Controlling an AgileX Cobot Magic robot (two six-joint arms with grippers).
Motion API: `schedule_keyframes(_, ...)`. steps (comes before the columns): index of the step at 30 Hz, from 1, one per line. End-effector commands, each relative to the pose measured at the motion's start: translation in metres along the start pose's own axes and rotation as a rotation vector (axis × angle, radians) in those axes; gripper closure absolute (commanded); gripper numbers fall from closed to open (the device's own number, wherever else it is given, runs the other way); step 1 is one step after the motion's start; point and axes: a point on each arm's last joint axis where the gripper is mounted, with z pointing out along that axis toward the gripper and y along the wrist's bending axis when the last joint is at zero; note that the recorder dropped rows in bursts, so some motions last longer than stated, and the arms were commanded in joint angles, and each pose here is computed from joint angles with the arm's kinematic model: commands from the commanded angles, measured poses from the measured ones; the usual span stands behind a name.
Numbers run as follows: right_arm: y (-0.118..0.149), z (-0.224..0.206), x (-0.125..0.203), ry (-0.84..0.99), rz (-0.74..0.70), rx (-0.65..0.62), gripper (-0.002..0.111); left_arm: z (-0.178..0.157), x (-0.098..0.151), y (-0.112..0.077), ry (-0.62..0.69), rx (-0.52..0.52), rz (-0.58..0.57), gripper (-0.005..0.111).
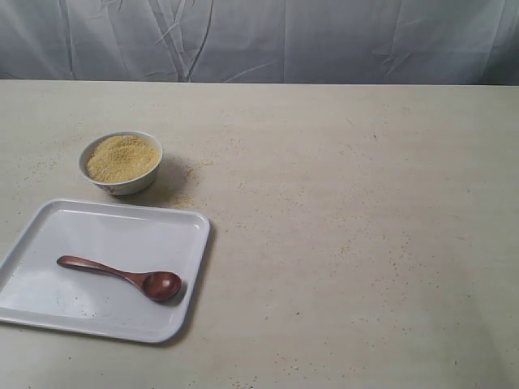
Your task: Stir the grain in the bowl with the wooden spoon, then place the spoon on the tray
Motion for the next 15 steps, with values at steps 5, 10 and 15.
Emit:
schedule_keyframes(5, 0.010, 0.025, 0.053, 0.119, -0.068, -0.027, 0.108, 0.000, 0.000, -0.001, -0.014, 0.012, 0.002, 0.107)
schedule_keyframes(10, 0.017, 0.039, 0.096, 0.182, -0.082, -0.054, 0.108, 0.000, 0.000, -0.001, -0.014, 0.012, 0.002, 0.107)
schedule_keyframes(15, 0.020, 0.040, 0.086, 0.076, -0.040, -0.072, 0.108, 0.000, 0.000, -0.001, -0.014, 0.012, 0.002, 0.107)
